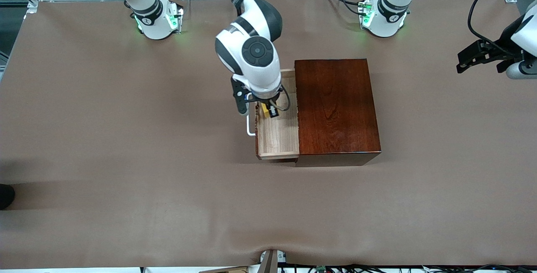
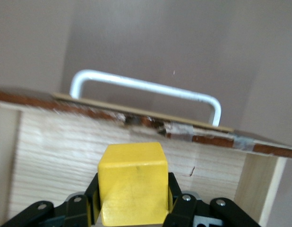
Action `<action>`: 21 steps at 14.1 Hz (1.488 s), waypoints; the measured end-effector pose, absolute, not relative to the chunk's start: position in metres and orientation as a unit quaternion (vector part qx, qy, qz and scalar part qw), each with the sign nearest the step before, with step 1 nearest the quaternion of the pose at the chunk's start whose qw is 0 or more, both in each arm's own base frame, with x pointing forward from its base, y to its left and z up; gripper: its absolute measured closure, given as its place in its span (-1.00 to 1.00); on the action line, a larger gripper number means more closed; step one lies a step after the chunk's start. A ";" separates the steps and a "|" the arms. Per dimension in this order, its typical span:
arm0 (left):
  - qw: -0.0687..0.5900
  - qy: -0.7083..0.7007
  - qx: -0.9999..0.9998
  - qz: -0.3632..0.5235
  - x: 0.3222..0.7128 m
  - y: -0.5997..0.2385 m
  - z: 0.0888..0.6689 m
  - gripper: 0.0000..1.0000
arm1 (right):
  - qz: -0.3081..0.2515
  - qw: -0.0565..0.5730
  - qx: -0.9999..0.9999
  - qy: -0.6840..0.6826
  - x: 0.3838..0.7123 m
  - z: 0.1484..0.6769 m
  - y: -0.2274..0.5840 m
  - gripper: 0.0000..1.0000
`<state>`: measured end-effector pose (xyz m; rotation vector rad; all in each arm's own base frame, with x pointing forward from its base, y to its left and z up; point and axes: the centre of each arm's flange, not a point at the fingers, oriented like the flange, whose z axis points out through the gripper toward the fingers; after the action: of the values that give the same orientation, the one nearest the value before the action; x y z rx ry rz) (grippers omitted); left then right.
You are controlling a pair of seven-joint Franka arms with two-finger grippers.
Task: Open drawer, take yellow block, close drawer
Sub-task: 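Close the right gripper on the yellow cube and lift it, then carry the yellow cube away from the box with the right gripper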
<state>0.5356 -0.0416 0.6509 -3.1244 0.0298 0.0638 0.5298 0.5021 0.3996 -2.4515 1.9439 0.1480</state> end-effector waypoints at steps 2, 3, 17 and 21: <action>0.008 0.010 -1.000 0.020 0.536 -0.042 0.651 -1.00 | 0.065 0.023 -0.763 0.643 0.556 0.434 0.474 -0.11; 0.008 0.010 -1.000 0.020 0.536 -0.042 0.651 -1.00 | 0.082 0.035 -0.754 0.651 0.570 0.447 0.456 -0.11; 0.008 0.011 -1.000 0.027 0.541 -0.043 0.643 -1.00 | 0.139 0.016 -0.890 0.435 0.664 0.422 0.203 -0.11; 0.008 0.011 -1.000 0.026 0.541 -0.043 0.644 -1.00 | 0.136 -0.023 -0.928 0.347 0.660 0.394 0.161 -0.11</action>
<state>0.5411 -0.0434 0.6436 -3.1245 0.0352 0.0813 0.6603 0.1605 0.3941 -2.9582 1.1071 0.4343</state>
